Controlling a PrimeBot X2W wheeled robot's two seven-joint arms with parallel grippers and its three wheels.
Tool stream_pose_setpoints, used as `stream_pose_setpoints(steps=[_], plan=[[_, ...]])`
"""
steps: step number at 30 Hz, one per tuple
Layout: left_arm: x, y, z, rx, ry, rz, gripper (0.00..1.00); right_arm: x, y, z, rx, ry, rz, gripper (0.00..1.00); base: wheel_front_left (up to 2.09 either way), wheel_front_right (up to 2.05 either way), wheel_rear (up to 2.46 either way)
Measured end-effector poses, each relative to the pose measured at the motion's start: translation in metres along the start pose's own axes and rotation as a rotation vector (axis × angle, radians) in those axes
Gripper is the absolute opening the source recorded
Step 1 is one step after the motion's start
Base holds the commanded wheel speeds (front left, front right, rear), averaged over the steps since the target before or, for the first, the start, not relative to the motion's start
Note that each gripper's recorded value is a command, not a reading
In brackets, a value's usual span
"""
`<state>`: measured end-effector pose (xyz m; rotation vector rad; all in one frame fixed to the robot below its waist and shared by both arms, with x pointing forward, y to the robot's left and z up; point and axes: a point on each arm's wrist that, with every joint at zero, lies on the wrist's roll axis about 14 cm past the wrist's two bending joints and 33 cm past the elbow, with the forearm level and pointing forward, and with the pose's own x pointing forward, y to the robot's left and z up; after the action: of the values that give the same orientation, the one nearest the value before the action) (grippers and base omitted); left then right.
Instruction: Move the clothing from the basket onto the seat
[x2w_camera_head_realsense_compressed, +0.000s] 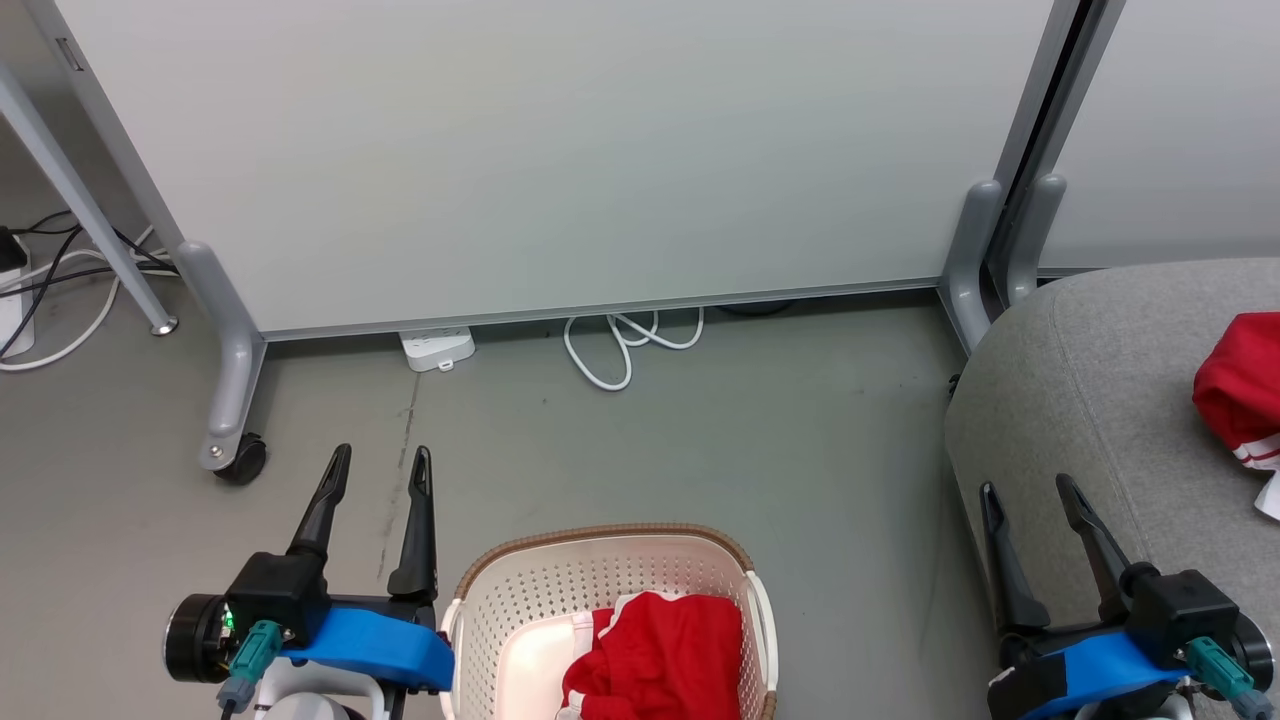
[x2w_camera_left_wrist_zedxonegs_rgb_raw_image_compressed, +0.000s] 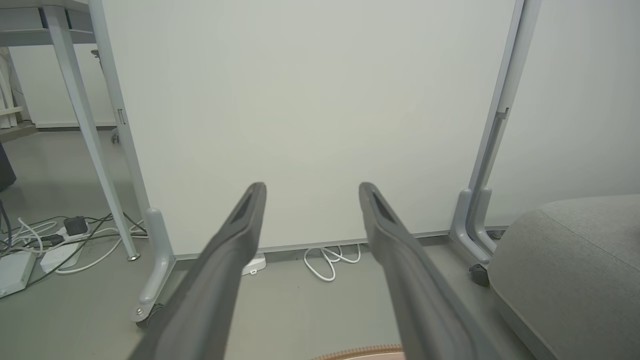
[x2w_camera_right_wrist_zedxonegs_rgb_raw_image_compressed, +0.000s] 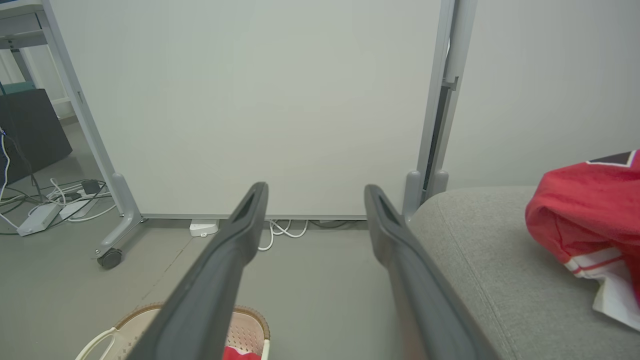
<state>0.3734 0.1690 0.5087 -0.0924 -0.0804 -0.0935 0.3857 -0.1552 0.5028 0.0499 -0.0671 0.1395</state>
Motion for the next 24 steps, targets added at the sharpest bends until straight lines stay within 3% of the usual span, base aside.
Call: stream_pose_setpoints(steps=[10, 24], plan=[[0.003, -0.008, -0.007, 0.002, 0.022, -0.027, 1.0, 0.0, 0.002, -0.004, 0.011, 0.011, 0.003, 1.0, 0.0, 0.0, 0.0], [0.064, -0.073, -0.066, 0.073, 0.188, -0.318, 1.0, 0.046, -0.005, 0.007, -0.018, -0.044, 0.007, 1.0, 0.0, 0.0, 0.0]])
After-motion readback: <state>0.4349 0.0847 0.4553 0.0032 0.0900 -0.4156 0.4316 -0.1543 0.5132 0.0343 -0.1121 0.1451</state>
